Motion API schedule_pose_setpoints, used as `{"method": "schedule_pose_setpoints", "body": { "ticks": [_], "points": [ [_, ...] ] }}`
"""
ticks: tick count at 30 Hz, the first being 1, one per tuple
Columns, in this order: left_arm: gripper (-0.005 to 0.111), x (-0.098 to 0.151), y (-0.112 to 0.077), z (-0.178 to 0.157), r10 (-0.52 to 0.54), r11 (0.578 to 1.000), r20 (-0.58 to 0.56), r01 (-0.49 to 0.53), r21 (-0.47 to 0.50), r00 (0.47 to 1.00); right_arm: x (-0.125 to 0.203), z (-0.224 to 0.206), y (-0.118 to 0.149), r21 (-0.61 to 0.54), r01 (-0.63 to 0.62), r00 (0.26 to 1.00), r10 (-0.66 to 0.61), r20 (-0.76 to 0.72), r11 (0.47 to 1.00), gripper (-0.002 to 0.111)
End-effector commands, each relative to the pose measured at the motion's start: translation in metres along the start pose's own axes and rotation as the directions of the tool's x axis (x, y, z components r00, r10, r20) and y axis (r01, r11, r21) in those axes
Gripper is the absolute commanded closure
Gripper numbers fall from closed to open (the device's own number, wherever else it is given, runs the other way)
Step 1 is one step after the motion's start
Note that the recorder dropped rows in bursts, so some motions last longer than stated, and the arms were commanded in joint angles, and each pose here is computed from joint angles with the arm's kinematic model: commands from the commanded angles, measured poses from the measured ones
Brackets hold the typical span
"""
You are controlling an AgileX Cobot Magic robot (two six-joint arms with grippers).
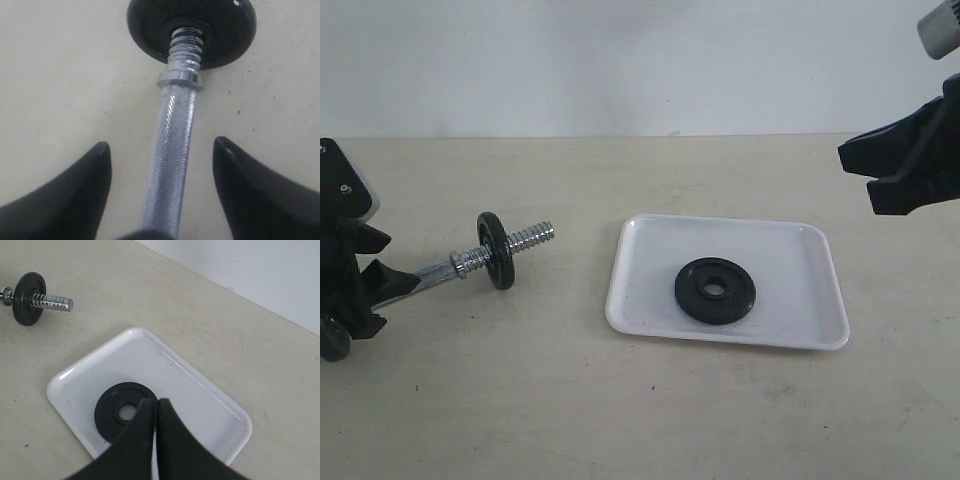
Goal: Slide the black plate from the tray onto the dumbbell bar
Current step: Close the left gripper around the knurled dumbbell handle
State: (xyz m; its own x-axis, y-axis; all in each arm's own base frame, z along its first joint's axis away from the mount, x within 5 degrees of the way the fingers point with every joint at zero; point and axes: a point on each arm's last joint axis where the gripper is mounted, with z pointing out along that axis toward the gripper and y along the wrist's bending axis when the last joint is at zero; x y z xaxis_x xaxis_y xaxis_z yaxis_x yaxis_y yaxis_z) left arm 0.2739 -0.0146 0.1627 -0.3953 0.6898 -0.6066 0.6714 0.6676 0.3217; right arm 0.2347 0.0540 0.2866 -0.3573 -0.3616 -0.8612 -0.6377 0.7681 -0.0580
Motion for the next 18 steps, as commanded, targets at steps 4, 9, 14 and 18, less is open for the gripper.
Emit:
{"method": "schedule_pose_setpoints", "body": {
  "ticks": [4, 9, 14, 18],
  "points": [
    [0.043, 0.001, -0.010, 0.020, 0.036, 0.999, -0.070, -0.034, 0.032, 0.997, -0.003, 0.000, 0.000, -0.002, 0.005, 1.000, -0.005, 0.007, 1.000, 0.109],
    [0.043, -0.001, -0.013, 0.029, 0.076, 0.997, -0.127, -0.075, 0.010, 0.989, -0.003, 0.000, 0.000, -0.002, 0.005, 1.000, -0.005, 0.007, 1.000, 0.109],
    [0.043, -0.004, -0.009, 0.032, 0.080, 0.997, -0.131, -0.081, -0.002, 0.988, -0.003, 0.000, 0.000, -0.002, 0.005, 1.000, -0.005, 0.007, 1.000, 0.109],
    [0.043, -0.006, -0.003, 0.032, 0.078, 0.996, -0.143, -0.083, -0.033, 0.987, -0.003, 0.000, 0.000, -0.002, 0.005, 1.000, -0.005, 0.007, 1.000, 0.109]
  ]
}}
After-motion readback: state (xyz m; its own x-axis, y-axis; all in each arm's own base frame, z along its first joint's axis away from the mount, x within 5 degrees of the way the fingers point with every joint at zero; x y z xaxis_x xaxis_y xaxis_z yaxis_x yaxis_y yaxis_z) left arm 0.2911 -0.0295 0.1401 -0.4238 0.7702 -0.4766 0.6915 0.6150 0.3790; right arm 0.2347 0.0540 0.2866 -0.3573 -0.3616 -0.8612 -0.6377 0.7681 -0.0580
